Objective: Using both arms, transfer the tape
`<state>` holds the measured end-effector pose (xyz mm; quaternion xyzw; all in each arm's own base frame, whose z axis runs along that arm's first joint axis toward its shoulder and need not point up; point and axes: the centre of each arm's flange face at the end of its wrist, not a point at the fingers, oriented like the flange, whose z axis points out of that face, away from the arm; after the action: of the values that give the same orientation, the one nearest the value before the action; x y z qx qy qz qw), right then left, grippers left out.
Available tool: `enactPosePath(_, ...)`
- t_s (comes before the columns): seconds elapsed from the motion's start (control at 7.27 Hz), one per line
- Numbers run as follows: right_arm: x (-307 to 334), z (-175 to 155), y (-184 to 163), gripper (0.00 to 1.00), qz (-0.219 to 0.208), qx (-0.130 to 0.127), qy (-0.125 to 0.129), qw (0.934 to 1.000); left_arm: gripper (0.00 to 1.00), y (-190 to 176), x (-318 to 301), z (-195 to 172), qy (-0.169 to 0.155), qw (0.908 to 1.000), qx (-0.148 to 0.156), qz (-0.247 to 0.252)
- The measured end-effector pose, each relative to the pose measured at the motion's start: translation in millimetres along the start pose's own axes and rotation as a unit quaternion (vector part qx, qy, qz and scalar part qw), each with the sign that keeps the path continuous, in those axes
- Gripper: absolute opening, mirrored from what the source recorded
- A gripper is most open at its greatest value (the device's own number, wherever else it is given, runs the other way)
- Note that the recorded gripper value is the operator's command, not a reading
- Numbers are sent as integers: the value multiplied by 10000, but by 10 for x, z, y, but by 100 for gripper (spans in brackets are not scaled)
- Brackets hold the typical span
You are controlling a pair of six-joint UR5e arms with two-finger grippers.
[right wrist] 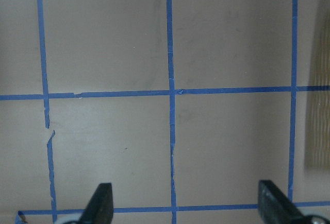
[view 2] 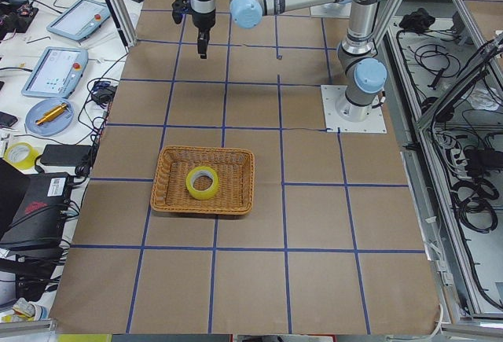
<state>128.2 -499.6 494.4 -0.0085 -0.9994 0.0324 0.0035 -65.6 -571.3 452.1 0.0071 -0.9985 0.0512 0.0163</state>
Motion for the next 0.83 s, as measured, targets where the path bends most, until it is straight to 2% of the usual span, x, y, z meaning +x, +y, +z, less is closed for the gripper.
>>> enactPosePath(0.28,2,5,-1,100,-2,-4,11,10000,100,459,478,-240,14,9992,64,-398)
enactPosePath(0.83,4,15,-1,100,-7,-17,19,10000,100,864,695,-725,-58,9983,466,-333)
